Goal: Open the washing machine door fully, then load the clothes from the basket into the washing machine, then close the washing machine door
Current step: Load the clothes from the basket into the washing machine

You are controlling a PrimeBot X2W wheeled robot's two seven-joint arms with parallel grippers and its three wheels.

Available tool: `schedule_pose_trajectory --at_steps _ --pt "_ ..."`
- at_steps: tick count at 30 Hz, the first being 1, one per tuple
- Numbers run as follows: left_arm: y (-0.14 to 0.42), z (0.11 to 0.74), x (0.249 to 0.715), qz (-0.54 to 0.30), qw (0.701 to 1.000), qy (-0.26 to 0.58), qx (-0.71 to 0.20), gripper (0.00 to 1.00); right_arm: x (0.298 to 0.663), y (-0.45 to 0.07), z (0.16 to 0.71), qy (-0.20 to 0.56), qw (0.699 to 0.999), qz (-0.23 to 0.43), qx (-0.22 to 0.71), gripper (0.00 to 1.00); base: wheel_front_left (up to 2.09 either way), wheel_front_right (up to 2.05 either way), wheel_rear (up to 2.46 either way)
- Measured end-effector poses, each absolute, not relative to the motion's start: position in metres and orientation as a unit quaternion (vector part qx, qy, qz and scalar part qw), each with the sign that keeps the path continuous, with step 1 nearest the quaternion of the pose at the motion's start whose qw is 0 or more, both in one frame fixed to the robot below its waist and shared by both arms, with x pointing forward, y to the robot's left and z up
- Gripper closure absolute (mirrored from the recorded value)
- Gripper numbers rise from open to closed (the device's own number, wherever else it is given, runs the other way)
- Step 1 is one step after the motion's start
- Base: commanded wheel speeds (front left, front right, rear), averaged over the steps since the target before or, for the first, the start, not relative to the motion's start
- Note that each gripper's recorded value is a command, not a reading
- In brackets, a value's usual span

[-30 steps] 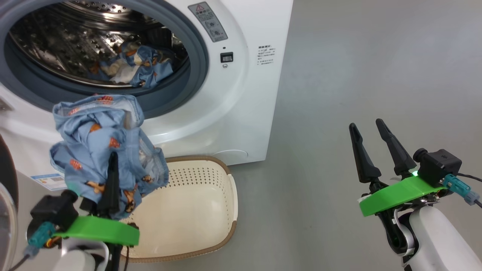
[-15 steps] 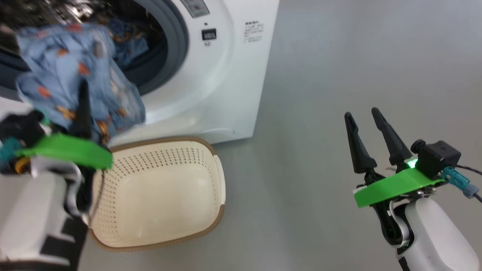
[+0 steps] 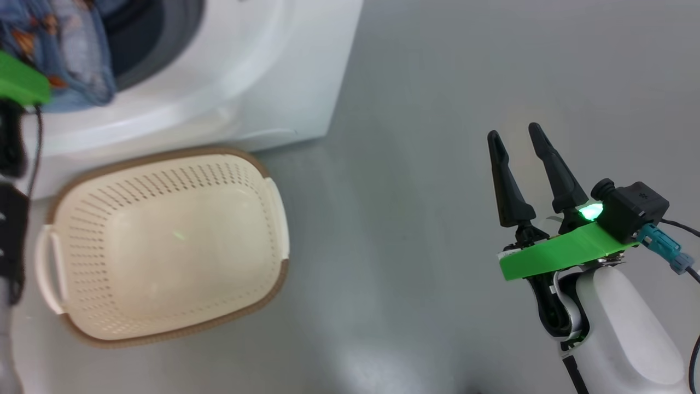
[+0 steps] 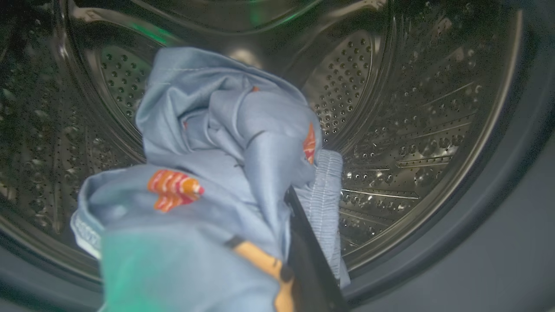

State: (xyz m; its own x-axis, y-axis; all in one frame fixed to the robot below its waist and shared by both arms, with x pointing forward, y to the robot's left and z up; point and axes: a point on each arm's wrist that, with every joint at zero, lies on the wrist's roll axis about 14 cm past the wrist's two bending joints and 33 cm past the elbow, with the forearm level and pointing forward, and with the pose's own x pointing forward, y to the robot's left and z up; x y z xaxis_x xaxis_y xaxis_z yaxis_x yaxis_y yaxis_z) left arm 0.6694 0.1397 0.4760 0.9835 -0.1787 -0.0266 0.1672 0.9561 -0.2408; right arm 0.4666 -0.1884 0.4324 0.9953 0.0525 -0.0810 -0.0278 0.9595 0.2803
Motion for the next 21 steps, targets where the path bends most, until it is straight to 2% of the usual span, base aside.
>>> schedule_pose_trajectory --at_steps 12,18,19,20,21 --pt "0.123 0.435 0.739 -0.088 0.989 0.033 -0.116 1.00 0.462 -0.211 0.385 0.095 0.987 -0.023 0.130 0.00 0.00 0.00 0.00" --pt "0.122 0.480 0.768 -0.075 0.987 -0.071 -0.120 1.00 0.460 -0.221 0.371 0.111 0.986 -0.038 0.120 0.00 0.00 0.00 0.00" --pt "0.122 0.482 0.770 -0.072 0.986 -0.082 -0.123 0.68 0.459 -0.223 0.368 0.115 0.985 -0.040 0.119 0.00 0.00 0.00 0.00" --pt "0.121 0.479 0.771 -0.070 0.986 -0.082 -0.127 0.00 0.459 -0.224 0.366 0.118 0.985 -0.042 0.118 0.00 0.00 0.00 0.00" --pt "0.120 0.468 0.771 -0.067 0.986 -0.072 -0.133 0.00 0.458 -0.224 0.364 0.121 0.985 -0.044 0.117 0.00 0.00 0.00 0.00"
